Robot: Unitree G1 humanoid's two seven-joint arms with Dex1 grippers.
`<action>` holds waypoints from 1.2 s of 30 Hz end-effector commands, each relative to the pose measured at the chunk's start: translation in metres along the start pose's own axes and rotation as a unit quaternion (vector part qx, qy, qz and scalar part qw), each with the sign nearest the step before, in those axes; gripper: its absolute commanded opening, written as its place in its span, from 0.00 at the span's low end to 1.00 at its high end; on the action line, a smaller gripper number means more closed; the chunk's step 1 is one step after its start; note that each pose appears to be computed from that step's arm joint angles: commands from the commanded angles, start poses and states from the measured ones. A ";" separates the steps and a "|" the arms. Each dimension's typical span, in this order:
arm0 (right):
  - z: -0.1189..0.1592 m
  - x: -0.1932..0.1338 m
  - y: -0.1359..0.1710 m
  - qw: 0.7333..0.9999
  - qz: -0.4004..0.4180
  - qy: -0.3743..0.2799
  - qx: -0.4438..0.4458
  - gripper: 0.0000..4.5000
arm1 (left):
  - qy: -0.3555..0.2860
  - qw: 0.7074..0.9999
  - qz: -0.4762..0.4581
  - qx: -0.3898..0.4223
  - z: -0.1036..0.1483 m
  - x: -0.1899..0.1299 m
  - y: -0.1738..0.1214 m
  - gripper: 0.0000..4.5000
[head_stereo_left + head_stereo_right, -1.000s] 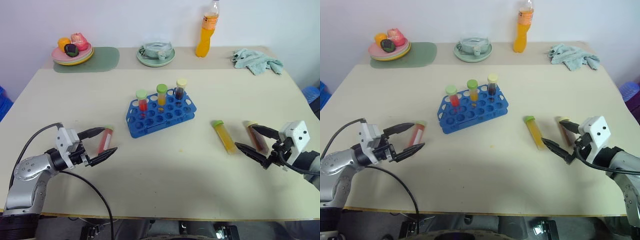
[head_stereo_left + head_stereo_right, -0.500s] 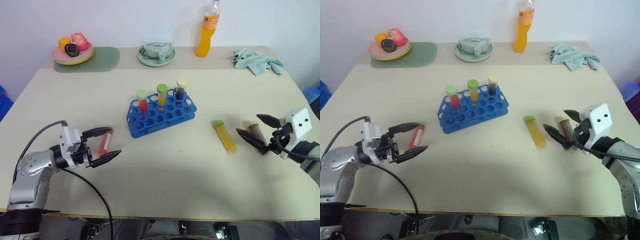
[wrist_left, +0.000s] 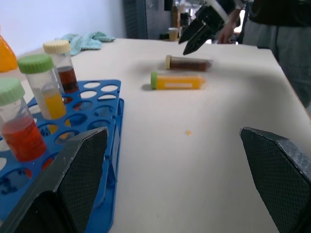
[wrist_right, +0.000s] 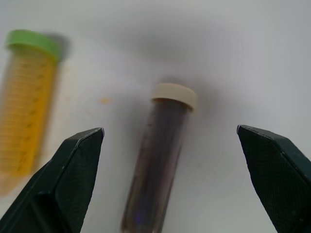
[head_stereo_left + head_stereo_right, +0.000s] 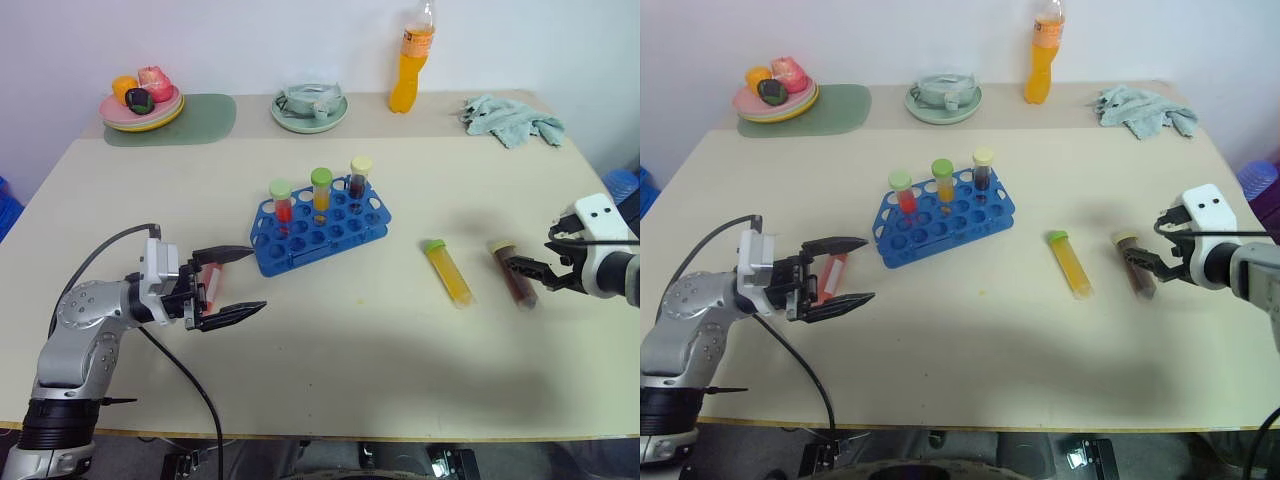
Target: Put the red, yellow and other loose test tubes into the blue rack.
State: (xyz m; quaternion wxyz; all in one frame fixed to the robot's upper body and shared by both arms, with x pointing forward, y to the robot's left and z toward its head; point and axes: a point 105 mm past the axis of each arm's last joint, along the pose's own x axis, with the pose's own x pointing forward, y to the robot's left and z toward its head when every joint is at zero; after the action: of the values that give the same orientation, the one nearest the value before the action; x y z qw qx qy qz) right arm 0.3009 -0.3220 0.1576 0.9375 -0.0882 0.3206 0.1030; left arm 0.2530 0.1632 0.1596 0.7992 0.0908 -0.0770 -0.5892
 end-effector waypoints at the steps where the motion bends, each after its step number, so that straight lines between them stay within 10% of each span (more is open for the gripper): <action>1: 0.002 0.002 -0.007 0.999 0.007 0.028 0.020 1.00 | -0.017 1.000 -0.004 0.010 0.011 0.004 -0.004 0.98; 11: 0.001 0.030 -0.010 0.995 0.030 0.097 0.012 1.00 | -0.017 1.000 0.006 -0.002 0.010 0.004 -0.012 0.98; 19: 0.000 0.047 -0.005 0.990 0.044 0.126 -0.045 0.18 | -0.013 1.000 0.014 -0.004 0.010 0.002 -0.016 1.00; 25: 0.009 0.036 0.003 0.988 0.058 0.100 -0.106 0.17 | -0.008 1.000 0.020 -0.001 0.009 0.000 -0.017 1.00; 36: 0.106 -0.007 0.132 0.912 0.255 -0.290 -0.140 0.17 | -0.021 0.999 0.047 -0.007 0.005 -0.002 -0.008 1.00</action>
State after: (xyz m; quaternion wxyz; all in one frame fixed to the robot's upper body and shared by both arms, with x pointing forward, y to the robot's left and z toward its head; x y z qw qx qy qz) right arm 0.3263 -0.1819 0.2157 0.9036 -0.1072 0.0884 0.4053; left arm 0.2424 0.1596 0.1552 0.8219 0.0646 -0.0749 -0.5609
